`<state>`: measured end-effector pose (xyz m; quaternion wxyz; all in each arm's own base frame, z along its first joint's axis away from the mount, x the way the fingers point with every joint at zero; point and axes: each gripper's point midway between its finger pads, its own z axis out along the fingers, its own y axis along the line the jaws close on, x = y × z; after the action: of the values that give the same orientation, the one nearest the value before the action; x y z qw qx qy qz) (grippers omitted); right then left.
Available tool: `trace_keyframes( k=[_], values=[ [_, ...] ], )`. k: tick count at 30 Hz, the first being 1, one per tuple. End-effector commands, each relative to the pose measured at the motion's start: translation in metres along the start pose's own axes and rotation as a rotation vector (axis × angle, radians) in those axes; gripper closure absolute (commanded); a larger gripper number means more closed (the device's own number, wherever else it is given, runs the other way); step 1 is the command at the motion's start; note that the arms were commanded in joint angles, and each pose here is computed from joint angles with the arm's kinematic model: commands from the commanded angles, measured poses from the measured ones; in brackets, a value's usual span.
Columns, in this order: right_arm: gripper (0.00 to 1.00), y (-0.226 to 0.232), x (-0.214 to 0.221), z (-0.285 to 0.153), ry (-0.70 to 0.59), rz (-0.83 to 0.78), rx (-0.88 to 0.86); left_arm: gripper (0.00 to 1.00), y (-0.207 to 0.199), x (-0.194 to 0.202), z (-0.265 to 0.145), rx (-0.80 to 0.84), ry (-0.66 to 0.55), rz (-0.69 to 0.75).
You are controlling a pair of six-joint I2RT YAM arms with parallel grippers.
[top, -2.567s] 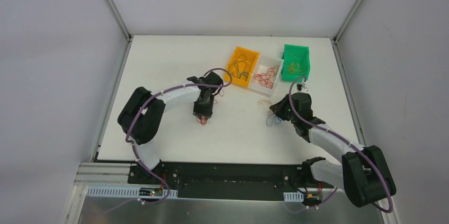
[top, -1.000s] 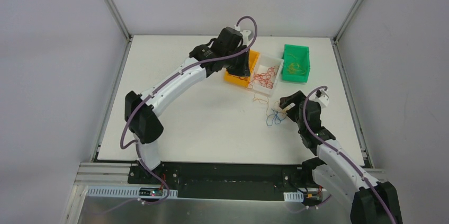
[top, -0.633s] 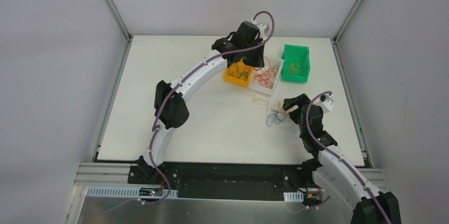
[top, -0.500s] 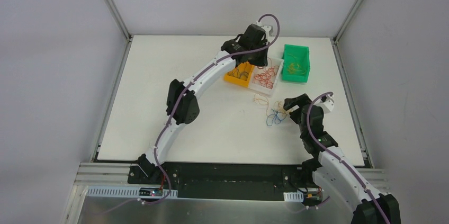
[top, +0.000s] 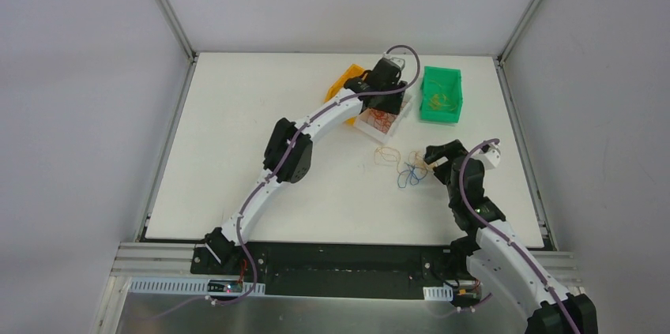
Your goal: Untangle the cables
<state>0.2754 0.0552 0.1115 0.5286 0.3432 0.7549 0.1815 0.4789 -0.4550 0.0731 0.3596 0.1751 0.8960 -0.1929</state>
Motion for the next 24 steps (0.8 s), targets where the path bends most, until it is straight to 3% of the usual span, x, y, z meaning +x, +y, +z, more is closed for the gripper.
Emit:
trace_keyframes(
  k=[1,4,7,8,11,15,19,24],
  values=[
    [0.20,-0.007,-0.001,0.003,-0.018,0.006,0.031,0.39,-0.034,-0.075,-0.080,0.128,-0.161,0.012],
    [0.20,-0.008,0.001,0.006,-0.005,-0.003,0.047,0.29,-0.046,-0.070,-0.110,0.201,-0.129,0.007],
    [0.21,-0.006,0.001,0.006,0.042,-0.041,0.092,0.04,-0.056,-0.054,-0.141,0.281,-0.075,0.019],
    [0.22,-0.010,0.000,0.003,0.067,-0.063,0.145,0.01,-0.057,-0.046,-0.152,0.288,-0.057,0.023],
    [0.30,-0.019,-0.006,-0.002,0.122,-0.124,0.275,0.01,-0.054,-0.023,-0.188,0.272,-0.032,0.050],
    [0.43,-0.017,0.007,0.001,0.239,-0.156,0.266,0.06,-0.033,0.021,-0.216,0.206,0.020,0.068],
    [0.44,-0.018,0.027,0.006,0.366,-0.170,0.292,0.06,0.002,0.044,-0.258,0.091,-0.017,0.057],
    [0.42,-0.013,0.038,0.013,0.407,-0.159,0.260,0.03,0.041,0.067,-0.299,-0.021,-0.078,0.062]
  ],
)
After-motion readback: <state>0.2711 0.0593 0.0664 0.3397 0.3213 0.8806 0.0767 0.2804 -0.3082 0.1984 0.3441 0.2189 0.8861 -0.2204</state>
